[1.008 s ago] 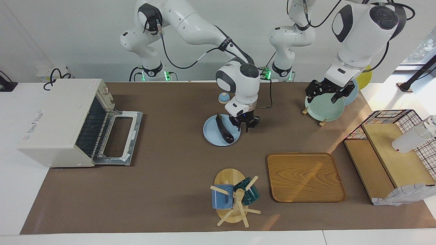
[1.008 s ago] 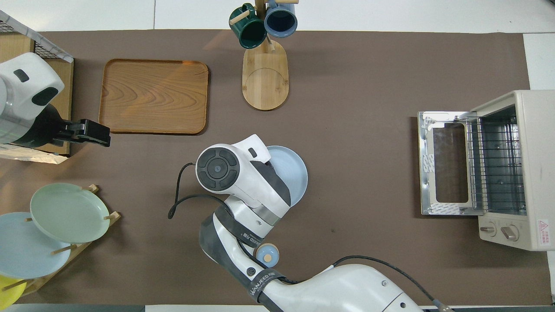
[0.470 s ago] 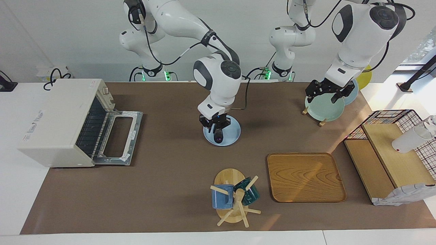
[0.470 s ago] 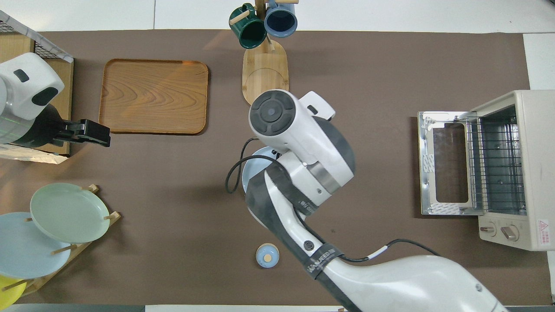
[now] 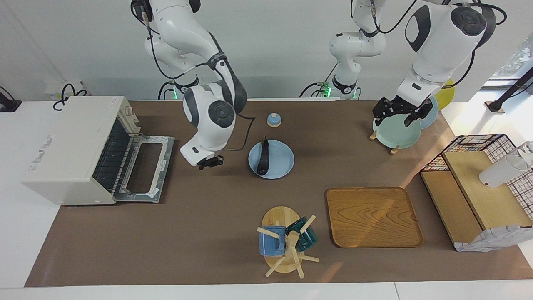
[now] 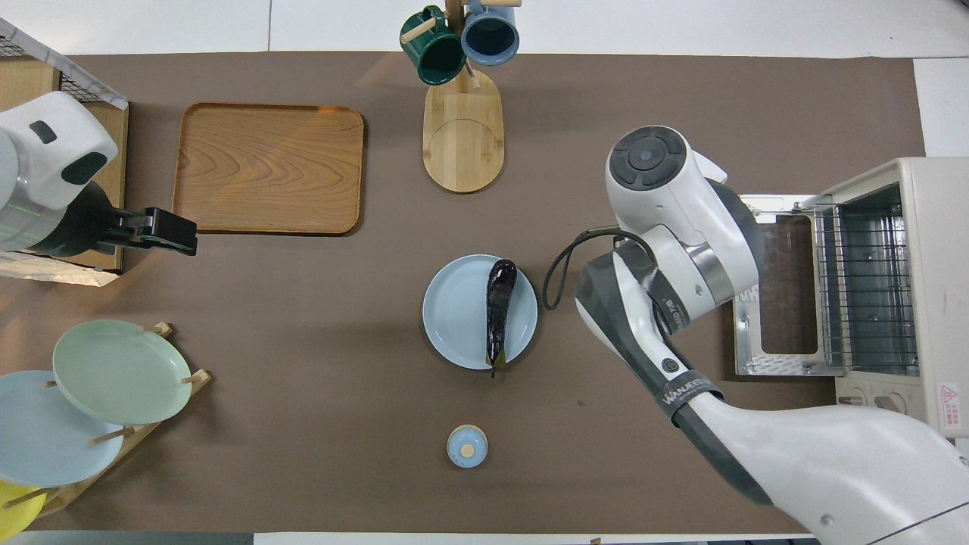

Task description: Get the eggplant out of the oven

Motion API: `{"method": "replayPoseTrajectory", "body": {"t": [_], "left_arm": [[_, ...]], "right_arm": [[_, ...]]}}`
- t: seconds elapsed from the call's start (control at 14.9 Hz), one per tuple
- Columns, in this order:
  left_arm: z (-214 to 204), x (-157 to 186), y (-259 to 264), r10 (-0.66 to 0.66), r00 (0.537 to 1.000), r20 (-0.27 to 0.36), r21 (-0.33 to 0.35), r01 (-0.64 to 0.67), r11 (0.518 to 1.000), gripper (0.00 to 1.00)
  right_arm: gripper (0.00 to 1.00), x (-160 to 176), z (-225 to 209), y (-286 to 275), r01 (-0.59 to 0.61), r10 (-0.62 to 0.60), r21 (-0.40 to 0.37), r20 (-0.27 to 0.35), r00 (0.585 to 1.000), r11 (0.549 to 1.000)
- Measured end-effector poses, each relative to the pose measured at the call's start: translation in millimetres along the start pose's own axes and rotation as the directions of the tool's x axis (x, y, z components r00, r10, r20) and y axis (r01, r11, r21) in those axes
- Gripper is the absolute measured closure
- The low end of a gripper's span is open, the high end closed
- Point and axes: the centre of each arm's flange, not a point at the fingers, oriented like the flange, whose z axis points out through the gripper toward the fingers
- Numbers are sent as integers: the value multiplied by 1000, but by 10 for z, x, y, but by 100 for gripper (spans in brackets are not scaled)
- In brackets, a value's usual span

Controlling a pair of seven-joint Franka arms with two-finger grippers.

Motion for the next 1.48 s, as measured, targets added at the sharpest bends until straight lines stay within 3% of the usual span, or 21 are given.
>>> {"method": "replayPoseTrajectory", "body": {"t": [0.34, 0.6, 0.81, 1.14, 1.48], "left_arm": [[149, -66, 958, -43, 998, -44, -54, 40, 998, 0], [682, -282, 2092, -45, 997, -61, -77, 40, 996, 0], [1257, -332, 2756, -43, 997, -63, -99, 37, 994, 0], [2169, -456, 3259, -51, 996, -71, -125, 42, 991, 0], [2547, -492, 3424, -56, 996, -66, -130, 47, 990, 0]], "right_arm": [[99, -186, 658, 372, 23, -22, -49, 18, 1000, 999], [99, -307, 744, 382, 40, -37, -63, 37, 999, 997], [99, -344, 828, 447, 70, -67, -115, 33, 997, 991], [99, -345, 924, 567, 89, -84, -115, 42, 996, 989], [99, -355, 882, 571, 153, -148, -131, 45, 988, 979]]}}
